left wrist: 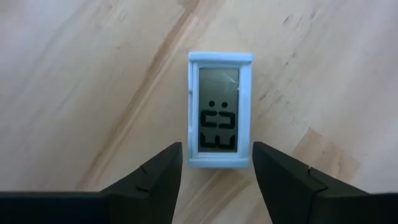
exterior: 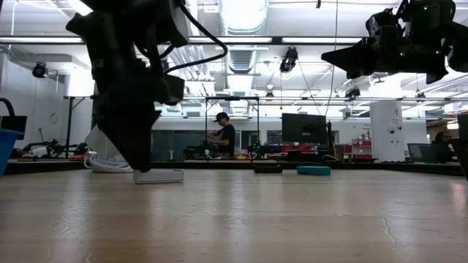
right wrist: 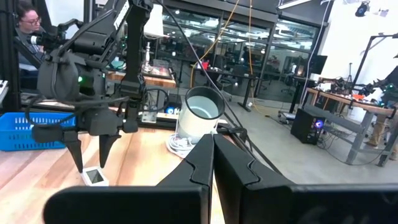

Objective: Pick & Place Office items
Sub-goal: Put the white digital clock into the blue bin

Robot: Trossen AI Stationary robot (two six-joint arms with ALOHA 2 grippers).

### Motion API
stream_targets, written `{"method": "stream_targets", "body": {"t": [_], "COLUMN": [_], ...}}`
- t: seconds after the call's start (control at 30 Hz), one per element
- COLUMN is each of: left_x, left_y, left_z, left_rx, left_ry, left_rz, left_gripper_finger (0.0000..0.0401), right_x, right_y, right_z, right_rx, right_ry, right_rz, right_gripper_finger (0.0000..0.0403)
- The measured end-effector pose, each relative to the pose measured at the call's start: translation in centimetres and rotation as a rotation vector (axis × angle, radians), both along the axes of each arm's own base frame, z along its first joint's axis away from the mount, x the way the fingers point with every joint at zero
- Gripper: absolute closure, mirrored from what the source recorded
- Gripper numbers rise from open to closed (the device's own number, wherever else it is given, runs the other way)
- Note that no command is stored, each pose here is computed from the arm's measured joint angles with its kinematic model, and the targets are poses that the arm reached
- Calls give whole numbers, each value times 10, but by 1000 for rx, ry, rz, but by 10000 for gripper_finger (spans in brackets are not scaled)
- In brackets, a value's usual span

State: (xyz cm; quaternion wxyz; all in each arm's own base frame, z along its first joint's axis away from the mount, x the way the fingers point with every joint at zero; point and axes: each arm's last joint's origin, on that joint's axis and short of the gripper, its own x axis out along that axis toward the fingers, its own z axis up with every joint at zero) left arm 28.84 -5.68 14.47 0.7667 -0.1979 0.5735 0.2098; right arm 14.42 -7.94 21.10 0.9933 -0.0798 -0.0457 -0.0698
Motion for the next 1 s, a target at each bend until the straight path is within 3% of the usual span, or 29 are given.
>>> {"method": "stream_targets", "body": {"t": [0.57,1.0], "left_x": [9,15], "left_y": [17,16], "left_z": [8,-5], "left_rx": [6,-26], "left_ry": [-51,-37], "left_rz": [-50,-57], "left_gripper_finger": [199,199], "right_x": [0,0], "right_y": [0,0], "right_z": [0,0], "right_rx": [0,0], "right_ry": [0,0], "right_rz": [0,0], "right_gripper_finger": [394,394]}}
